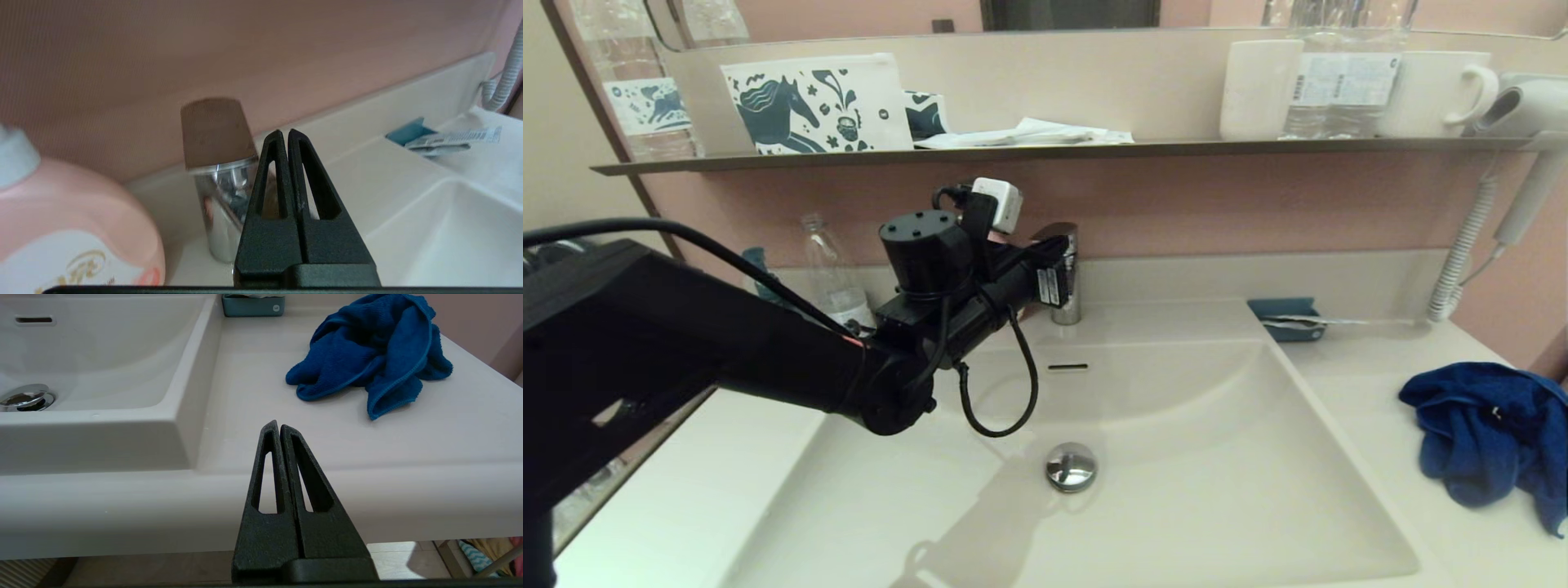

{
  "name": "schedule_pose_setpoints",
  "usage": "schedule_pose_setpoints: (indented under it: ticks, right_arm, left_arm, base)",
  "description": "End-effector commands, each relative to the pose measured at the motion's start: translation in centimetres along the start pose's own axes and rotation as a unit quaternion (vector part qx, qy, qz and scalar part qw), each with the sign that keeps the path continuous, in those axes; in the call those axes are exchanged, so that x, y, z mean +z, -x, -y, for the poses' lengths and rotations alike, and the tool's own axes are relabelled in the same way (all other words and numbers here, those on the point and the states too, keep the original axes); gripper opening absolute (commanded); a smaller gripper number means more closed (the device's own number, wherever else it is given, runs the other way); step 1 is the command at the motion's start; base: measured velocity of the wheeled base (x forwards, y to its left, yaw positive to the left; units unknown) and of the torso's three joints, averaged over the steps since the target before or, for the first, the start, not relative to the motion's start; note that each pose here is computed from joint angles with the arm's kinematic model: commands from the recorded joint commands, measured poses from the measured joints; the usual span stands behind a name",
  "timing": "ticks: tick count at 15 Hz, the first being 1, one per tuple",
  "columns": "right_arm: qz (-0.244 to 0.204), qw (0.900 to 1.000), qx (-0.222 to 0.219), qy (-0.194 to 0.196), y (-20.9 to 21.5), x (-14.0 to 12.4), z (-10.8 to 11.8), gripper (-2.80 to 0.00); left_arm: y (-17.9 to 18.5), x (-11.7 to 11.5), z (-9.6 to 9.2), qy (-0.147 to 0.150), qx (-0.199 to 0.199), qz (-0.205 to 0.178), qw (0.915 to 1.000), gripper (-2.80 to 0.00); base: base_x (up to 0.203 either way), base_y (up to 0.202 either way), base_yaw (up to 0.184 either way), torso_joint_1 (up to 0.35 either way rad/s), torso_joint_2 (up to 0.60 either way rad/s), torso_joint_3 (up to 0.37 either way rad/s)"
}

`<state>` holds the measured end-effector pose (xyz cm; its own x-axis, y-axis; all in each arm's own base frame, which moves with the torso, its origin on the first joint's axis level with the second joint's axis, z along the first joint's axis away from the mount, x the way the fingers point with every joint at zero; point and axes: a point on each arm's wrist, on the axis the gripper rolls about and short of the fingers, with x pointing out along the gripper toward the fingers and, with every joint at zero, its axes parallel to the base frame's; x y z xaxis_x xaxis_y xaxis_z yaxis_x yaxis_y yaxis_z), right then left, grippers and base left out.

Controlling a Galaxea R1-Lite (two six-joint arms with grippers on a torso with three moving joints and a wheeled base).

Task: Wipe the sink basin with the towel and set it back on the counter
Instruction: Turn on the faucet

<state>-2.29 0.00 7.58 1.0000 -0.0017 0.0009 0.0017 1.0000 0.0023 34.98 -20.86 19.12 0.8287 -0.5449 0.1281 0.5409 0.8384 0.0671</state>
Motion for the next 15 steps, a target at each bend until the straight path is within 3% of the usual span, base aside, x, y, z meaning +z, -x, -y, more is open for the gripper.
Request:
schedule_pose_setpoints:
  ticks: [1,10,15]
  right_arm:
    - [0.0,1.0,0.0,0.0,0.0,0.0,0.0,-2.8]
    - [0.0,1.0,0.0,0.0,0.0,0.0,0.0,-2.8]
    - [0.0,1.0,0.0,0.0,0.0,0.0,0.0,-2.8]
  left_arm:
    - [-0.2,0.7,-0.1,0.0,0.001,0.009,1.0,-2.8]
    - [0.5,-0.7,0.0,-0.001,0.0,-0.018,0.9998,-2.8]
    - [0.0,-1.1,-1.8,-0.005,0.015,-0.019,0.9997,-2.8]
  base:
    - [0.0,0.0,0.0,0.0,0.0,0.0]
    - [0.0,0.0,0.0,0.0,0.0,0.0]
    - [0.0,0.0,0.0,0.0,0.0,0.0]
